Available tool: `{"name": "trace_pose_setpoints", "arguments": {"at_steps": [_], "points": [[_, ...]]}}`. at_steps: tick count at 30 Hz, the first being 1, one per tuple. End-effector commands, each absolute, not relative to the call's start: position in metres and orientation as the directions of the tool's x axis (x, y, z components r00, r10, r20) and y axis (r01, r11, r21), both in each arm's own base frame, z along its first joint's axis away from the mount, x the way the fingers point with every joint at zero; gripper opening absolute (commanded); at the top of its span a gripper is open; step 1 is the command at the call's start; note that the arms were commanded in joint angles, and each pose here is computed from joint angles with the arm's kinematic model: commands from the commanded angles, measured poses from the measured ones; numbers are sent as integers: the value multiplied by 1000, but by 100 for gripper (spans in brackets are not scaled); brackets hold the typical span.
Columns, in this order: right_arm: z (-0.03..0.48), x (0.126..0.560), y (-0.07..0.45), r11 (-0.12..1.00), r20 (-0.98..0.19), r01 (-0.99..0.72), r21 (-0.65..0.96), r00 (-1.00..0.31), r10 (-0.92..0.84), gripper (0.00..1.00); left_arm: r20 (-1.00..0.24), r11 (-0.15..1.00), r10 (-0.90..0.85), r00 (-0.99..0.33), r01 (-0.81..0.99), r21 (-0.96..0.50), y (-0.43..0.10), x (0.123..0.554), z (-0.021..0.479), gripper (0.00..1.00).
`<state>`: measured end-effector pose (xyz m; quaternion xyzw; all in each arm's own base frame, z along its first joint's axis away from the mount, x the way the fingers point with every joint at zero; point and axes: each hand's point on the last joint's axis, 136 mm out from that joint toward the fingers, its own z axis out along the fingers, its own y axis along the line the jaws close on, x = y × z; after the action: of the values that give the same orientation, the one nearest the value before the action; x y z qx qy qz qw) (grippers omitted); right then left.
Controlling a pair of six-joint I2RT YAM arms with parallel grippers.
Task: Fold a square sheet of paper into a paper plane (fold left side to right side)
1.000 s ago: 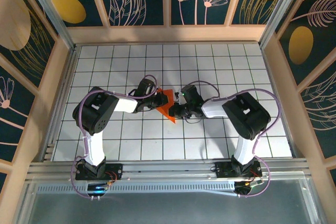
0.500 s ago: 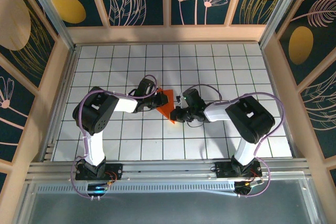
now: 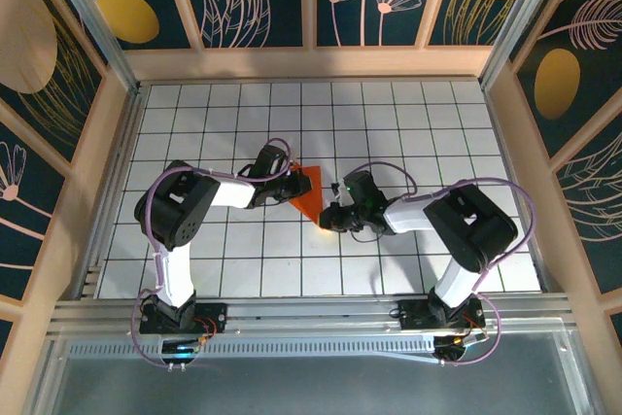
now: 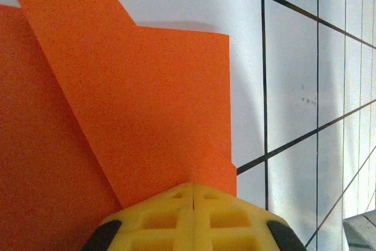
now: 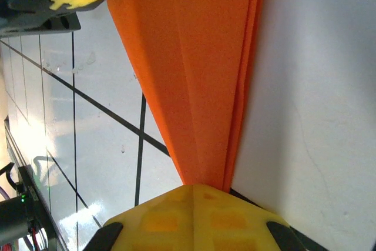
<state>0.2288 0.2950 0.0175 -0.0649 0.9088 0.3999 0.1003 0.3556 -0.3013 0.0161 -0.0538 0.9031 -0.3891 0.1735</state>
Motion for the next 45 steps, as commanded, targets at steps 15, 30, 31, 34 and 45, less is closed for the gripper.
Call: {"name": "trace_pose_setpoints", "arguments": {"at_steps": [15,30,31,34,45], "points": [[48,217,277,676,-257,-246,694,-963,-86,1,-267,713,-222,-938,30,-700,-301,362,19,4],[91,302,293,615,-510,-437,656,-858,-65,47,-547,737,-314,-776,164,-655,-270,389,142,25],[88,306,295,618,-509,-436,654,-858,-67,46,-554,750,-321,-768,151,-644,-261,382,140,26],[76,315,301,621,-502,-434,653,-862,-74,47,-580,769,-354,-734,125,-627,-239,366,144,30],[56,325,321,567,-461,-427,705,-883,-91,33,-593,799,-404,-697,47,-600,-193,323,126,37]]}}
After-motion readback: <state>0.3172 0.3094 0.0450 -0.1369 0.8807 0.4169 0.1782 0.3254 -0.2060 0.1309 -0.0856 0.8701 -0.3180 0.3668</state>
